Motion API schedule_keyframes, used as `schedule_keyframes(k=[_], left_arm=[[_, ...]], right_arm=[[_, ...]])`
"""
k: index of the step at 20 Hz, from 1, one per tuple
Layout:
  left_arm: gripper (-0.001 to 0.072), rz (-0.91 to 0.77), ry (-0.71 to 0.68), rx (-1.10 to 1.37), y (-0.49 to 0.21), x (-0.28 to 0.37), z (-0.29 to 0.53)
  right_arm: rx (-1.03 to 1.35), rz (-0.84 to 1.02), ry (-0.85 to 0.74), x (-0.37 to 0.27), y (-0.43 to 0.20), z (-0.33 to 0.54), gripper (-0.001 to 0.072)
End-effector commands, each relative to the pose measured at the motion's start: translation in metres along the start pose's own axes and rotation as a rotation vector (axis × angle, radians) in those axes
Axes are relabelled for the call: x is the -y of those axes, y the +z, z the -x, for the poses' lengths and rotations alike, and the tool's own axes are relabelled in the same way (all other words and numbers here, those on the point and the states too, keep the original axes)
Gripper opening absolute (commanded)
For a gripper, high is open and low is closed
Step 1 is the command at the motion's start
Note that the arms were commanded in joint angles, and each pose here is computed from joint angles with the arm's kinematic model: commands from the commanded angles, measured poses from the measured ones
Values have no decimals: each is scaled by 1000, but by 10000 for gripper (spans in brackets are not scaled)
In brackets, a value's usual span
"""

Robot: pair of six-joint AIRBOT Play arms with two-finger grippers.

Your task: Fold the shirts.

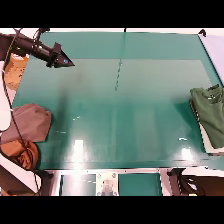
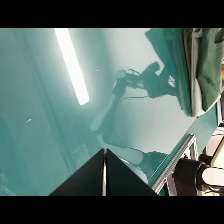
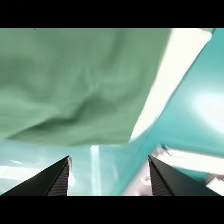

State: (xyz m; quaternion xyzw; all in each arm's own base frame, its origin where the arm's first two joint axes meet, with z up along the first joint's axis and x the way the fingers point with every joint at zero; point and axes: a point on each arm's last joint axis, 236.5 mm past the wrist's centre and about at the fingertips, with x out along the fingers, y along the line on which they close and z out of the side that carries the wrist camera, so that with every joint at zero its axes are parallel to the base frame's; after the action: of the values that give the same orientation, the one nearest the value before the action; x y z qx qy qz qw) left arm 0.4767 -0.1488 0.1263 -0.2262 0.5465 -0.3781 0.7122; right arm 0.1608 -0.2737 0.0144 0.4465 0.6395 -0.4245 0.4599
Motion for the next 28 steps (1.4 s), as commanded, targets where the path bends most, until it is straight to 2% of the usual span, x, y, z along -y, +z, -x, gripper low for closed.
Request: schedule_keyframes(k=[1,3,4,5,6,8,10,12,14,17,19,21,23,28], left_arm=[[23,-1,1,9,2,0,0],[22,-1,-2,10,2,1,1],[22,-2,-2,11,2,2,1],[22,-6,0,15,2,4,3],[22,-13,3,22,3,9,6],[21,-48,20,44,2,24,17],[21,-67,152,32,-8,19,24],[21,-64,291,-7,-30,13,22],[21,-63,336,-35,-61,19,9],[21,-22,321,-94,-137,26,-22],[21,35,324,-119,-196,19,-36],[21,87,340,-109,-242,8,-41],[22,89,379,-96,-264,-3,-38],[23,78,422,-108,-271,-11,-32]], right_arm=[[-94,-2,-66,11,-14,-30,547],[-68,13,-3,-5,-10,-17,546],[-45,40,51,-21,-8,-6,516],[-16,78,103,-38,-6,8,297],[17,126,156,-57,-6,22,31],[109,229,250,-99,-9,51,25],[237,334,320,-138,-19,71,24],[309,477,346,-166,-52,74,24],[340,613,359,-179,-99,56,24],[294,825,359,-171,-184,-2,24],[276,910,356,-158,-222,-39,24],[268,958,417,-156,-252,-55,25],[295,989,469,-159,-265,-53,25],[214,1016,411,-137,-279,-60,26]])
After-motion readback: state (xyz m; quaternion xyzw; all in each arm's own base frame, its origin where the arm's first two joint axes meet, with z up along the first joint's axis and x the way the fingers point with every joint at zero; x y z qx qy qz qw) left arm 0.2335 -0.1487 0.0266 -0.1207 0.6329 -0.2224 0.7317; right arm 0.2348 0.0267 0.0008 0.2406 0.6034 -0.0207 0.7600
